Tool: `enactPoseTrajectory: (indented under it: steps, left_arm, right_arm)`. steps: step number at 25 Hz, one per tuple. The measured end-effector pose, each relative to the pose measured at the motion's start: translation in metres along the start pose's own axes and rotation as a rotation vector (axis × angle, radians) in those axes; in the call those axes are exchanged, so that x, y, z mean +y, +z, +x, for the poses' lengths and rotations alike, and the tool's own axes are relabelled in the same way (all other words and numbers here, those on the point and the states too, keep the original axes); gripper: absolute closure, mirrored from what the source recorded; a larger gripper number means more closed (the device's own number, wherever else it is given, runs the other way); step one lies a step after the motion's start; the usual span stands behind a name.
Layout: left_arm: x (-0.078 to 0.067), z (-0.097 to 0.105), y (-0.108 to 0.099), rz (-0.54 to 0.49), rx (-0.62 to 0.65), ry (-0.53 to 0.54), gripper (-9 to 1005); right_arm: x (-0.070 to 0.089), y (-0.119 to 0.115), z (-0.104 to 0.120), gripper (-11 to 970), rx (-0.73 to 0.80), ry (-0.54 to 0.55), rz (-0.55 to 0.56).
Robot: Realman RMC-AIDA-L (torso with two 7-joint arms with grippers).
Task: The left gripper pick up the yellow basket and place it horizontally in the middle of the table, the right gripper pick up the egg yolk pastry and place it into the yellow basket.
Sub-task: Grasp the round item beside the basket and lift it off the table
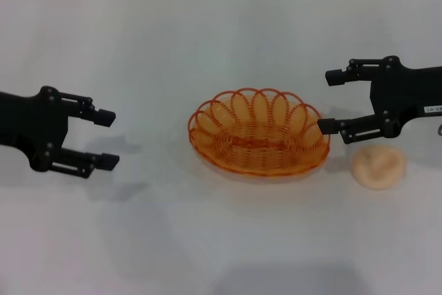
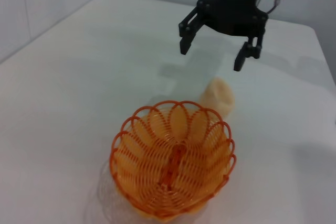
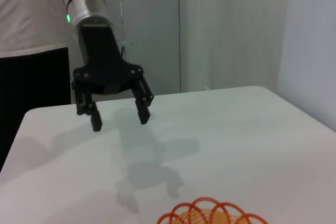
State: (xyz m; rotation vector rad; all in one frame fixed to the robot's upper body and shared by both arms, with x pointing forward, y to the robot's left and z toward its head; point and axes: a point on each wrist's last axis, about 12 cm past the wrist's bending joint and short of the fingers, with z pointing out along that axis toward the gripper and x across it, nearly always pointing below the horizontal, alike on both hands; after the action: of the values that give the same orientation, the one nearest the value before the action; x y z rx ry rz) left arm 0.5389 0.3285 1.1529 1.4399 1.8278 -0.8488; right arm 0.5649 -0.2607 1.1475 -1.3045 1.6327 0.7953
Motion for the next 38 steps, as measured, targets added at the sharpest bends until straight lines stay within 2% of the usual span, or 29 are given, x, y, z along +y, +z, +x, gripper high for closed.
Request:
enactPoseTrajectory:
  steps: [7,11,15,22,34,38]
  left_arm:
    - [-0.008,0.018,0.008,-0.025,-0.061,0.054,269]
    - [-0.011,0.024,0.015,-0.007,-0.076,0.064,269]
    - [-0.014,0.027,0.019,0.0,-0.085,0.078,270]
    - [-0.017,0.029,0.024,0.002,-0.09,0.1,271]
    - [-0.018,0.028,0.045,0.017,-0.063,0.162,273]
    - [-0.02,0.026,0.049,0.022,-0.055,0.189,274]
  right_arm:
    - [-0.002,-0.012,-0.007,121,0.048,0.034,0.003]
    - [-0.003,-0.023,-0.017,121,0.152,0.068,0.018]
    - [-0.006,-0.024,-0.034,125,0.287,0.093,0.018]
    - [-0.013,-0.014,-0.061,141,0.493,0.128,0.003]
    - [-0.016,0.016,-0.062,167,0.633,0.17,-0.045]
    - [-0.018,0.026,-0.057,176,0.669,0.159,-0.022]
